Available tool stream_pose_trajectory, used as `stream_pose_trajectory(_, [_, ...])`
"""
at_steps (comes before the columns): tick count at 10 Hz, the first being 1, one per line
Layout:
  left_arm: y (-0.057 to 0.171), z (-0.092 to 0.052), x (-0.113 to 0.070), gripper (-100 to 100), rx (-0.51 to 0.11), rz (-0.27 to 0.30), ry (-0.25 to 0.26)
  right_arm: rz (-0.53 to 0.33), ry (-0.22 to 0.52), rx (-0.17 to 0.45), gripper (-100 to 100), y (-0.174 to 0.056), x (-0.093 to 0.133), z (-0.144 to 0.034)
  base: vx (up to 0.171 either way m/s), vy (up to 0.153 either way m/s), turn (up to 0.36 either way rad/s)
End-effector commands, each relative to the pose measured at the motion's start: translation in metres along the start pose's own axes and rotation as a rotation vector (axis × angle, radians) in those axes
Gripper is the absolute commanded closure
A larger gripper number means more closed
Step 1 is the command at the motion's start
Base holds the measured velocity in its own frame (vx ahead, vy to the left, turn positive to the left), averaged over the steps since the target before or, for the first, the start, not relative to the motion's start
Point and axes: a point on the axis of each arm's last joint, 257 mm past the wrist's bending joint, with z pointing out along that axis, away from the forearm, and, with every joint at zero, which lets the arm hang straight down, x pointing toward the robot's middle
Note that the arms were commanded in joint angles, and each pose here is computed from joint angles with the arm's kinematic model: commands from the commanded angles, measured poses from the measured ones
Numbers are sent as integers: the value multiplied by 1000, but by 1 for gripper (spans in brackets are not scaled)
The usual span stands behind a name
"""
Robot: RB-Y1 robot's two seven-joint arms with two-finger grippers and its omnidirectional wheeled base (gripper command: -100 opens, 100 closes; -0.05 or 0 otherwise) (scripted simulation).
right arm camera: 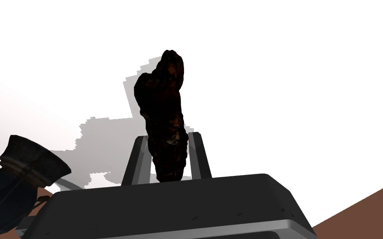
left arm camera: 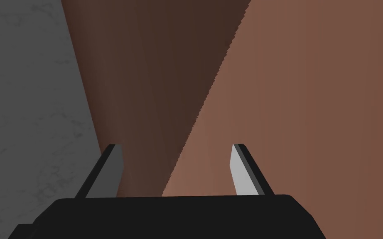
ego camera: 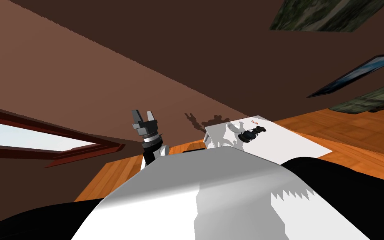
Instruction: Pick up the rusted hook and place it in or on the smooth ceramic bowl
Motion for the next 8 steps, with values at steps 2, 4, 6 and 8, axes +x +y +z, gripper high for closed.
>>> stream_pose_trajectory(2, [0,0,0,0,0,0,0,-1,0,0,0,0,0,0,5,4,-8])
stream_pose_trajectory(4, [0,0,0,0,0,0,0,13,-43,20,100,-23,-12,-11,-7,53,-91])
stream_pose_trajectory(6, [0,0,0,0,0,0,0,23,-80,31,100,-40,-23,-22,-13,92,-96])
stream_pose_trajectory(8, [0,0,0,0,0,0,0,31,-120,41,100,-57,-34,-35,-21,112,-93])
